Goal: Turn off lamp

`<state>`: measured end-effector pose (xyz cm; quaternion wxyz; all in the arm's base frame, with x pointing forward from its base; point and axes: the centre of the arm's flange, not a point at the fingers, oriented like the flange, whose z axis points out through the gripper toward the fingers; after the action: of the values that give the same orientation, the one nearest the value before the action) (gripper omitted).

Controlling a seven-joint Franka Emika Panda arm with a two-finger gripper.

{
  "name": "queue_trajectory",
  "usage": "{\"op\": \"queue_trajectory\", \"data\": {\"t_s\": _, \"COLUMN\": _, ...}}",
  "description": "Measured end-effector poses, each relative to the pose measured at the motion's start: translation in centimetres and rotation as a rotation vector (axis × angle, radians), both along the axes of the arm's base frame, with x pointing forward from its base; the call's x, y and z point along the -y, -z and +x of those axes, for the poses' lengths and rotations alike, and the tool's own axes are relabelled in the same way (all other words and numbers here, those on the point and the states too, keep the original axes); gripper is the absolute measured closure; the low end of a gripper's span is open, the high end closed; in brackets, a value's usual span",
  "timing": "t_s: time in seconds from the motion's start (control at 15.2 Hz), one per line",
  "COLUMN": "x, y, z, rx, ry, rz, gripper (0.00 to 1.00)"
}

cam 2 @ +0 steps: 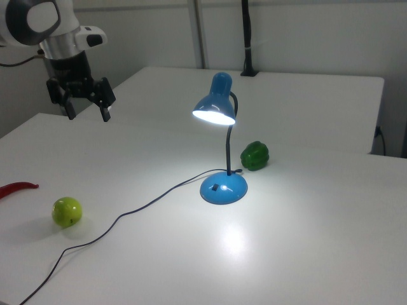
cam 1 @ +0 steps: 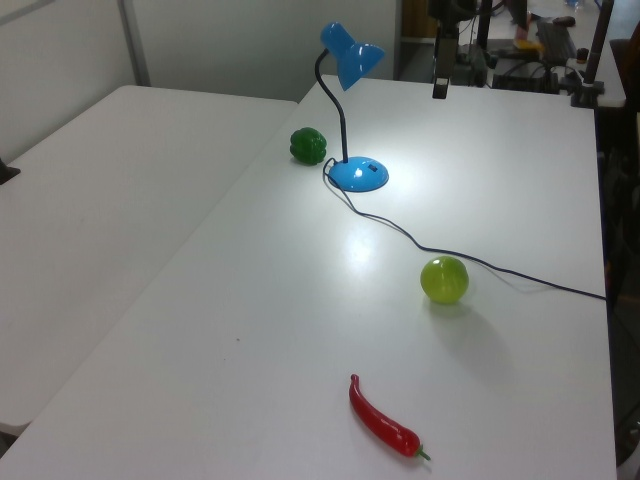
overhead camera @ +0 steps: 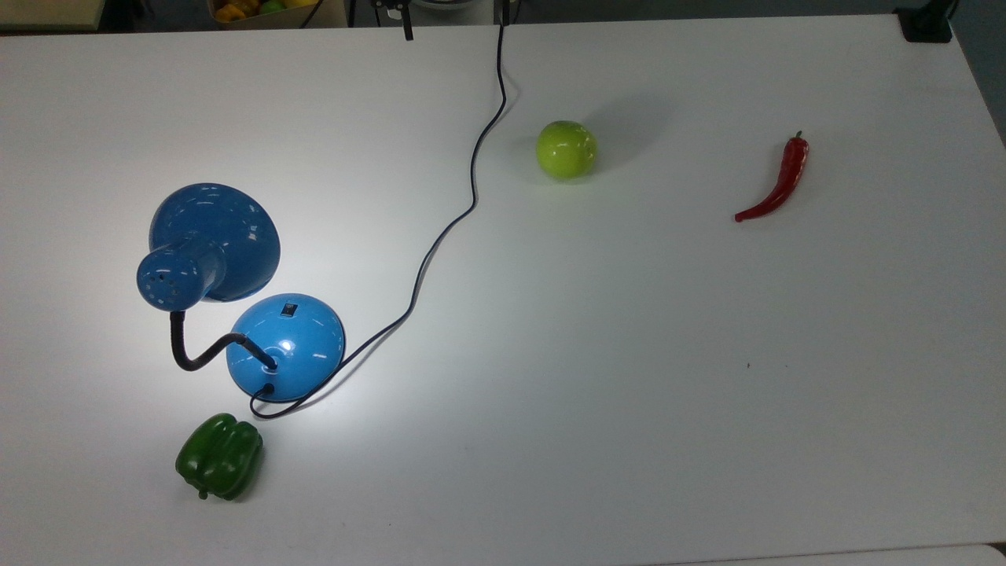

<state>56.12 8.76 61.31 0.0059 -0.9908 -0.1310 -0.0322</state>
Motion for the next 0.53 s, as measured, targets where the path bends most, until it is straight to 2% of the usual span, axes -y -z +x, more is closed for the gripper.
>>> {"op": "queue_trajectory", "data": {"t_s": 0.53, "x": 0.25, "y": 0.05, "z": 0.06, "rx": -0.001, "ry": 0.004, "rz": 0.000, "gripper": 0.00}}
